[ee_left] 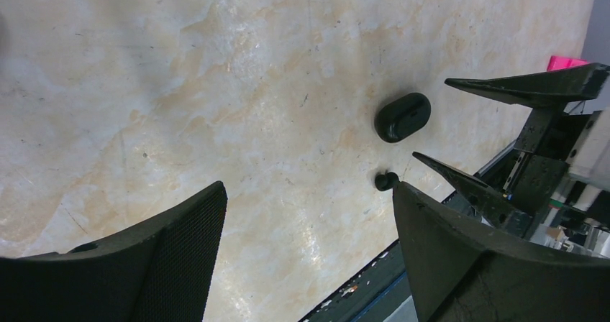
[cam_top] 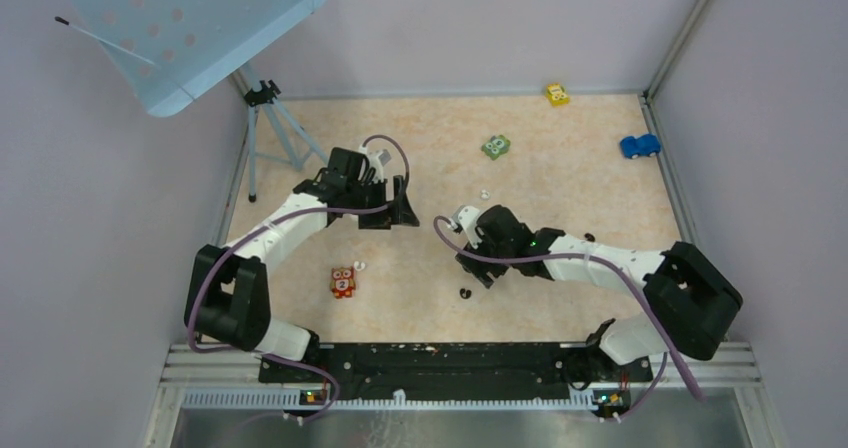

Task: Insert the wireless bluetooth earbuds into the charging case
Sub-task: Pick up the charging case from the center of the board.

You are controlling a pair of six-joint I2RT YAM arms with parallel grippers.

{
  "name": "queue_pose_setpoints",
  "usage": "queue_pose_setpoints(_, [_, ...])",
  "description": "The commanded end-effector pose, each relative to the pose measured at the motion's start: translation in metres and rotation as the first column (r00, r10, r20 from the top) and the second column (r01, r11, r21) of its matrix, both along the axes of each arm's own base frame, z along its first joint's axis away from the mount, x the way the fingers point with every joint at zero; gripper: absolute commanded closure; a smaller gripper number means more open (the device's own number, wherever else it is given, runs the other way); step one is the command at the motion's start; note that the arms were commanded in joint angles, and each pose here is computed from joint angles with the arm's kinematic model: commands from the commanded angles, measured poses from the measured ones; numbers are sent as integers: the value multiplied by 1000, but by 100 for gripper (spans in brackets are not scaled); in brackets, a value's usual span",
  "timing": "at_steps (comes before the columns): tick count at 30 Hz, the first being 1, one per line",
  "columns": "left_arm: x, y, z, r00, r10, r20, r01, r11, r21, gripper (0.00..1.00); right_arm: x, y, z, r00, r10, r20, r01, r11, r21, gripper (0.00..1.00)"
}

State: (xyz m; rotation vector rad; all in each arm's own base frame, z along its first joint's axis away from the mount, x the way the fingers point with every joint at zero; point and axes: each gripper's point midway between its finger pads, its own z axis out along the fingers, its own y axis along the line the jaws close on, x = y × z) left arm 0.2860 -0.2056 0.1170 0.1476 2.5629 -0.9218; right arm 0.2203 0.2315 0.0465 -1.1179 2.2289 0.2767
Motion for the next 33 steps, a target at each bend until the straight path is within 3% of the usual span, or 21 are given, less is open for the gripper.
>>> queue_pose_setpoints(1, [4,3,15,998,17,61,-17,1000,-1,10,7,5,0,992,120,26,-118,991,-64,28])
queue_pose_setpoints(12, [2,4,15,998,34,61,-34,999,-12,10,2,25,-21,979,200,-27,-200,980,-5,34])
queue_pose_setpoints(17, [4,4,16,997,32,66,-31,999,-12,11,5,22,-26,984,167,-67,-165,986,31,40])
queue_pose_setpoints(21, [4,3,15,998,30,57,-29,999,-17,11,15,18,-21,986,97,-135,-86,993,85,52])
queue_pose_setpoints(24, [3,2,15,998,29,54,-28,999,-18,10,20,20,-9,989,76,-128,-59,990,129,53])
queue_pose_setpoints(29, [8,4,21,997,30,70,-29,999,-22,11,27,25,27,992,37,-120,-2,961,277,54])
queue_pose_setpoints(33, [17,10,33,995,43,91,-40,999,-32,10,29,24,71,986,6,-166,78,867,493,55])
